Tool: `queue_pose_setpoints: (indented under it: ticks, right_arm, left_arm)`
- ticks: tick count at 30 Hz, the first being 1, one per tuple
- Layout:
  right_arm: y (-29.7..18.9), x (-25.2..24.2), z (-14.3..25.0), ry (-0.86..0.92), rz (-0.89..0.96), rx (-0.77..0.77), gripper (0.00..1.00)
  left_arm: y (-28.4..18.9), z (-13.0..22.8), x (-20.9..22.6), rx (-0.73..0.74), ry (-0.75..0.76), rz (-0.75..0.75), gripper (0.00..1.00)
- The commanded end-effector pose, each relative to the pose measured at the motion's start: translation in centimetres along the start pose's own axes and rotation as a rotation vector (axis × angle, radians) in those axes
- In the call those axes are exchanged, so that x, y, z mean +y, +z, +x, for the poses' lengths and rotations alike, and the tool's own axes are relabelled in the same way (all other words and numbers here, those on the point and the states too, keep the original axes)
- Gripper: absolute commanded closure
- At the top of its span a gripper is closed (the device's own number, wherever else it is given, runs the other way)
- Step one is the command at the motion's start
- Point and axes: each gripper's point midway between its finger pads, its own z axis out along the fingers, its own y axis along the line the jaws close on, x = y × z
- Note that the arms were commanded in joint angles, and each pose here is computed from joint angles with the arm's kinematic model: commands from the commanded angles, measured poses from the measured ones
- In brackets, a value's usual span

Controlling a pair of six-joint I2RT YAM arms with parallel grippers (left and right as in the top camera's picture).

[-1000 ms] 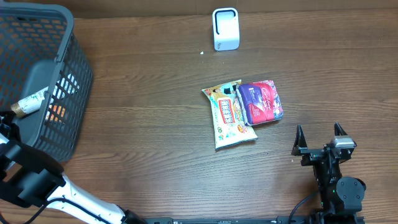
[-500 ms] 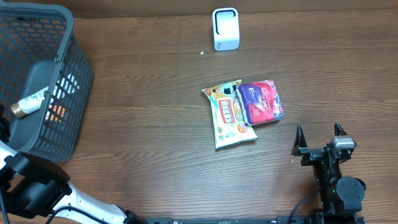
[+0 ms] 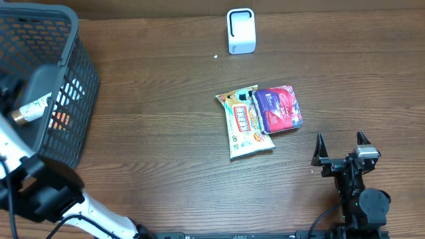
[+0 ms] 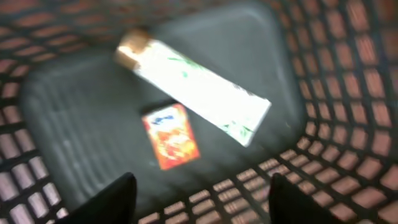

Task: Scan the item barcode
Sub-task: 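Lower the left gripper onto the orange Kleenex pack and close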

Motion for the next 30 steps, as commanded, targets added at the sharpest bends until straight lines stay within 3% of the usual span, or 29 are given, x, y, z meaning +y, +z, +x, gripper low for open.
queue_pose_setpoints:
  ticks: [1, 3, 9, 30]
  right_arm:
    - [0.0, -0.2, 0.1, -0.004, 0.012, -0.006, 0.00]
    - [0.0, -0.2, 0.1, -0.004, 0.012, -0.006, 0.00]
    - [0.0, -0.2, 0.1, -0.004, 0.011, -0.006, 0.00]
    - [0.0, -0.2, 0.1, -0.004, 0.012, -0.006, 0.00]
  left_arm:
    - [-0.1, 0.3, -0.8, -0.059, 0.121, -0.112, 0.37]
    - [0.4, 0.3, -0.4, -0.079, 0.121, -0.188, 0.32]
    - [3.5, 1.5, 1.3, -0.012, 0.002, -0.289, 0.33]
    - [14.1, 6.5, 2.8, 0.243, 0.045, -0.388, 0.38]
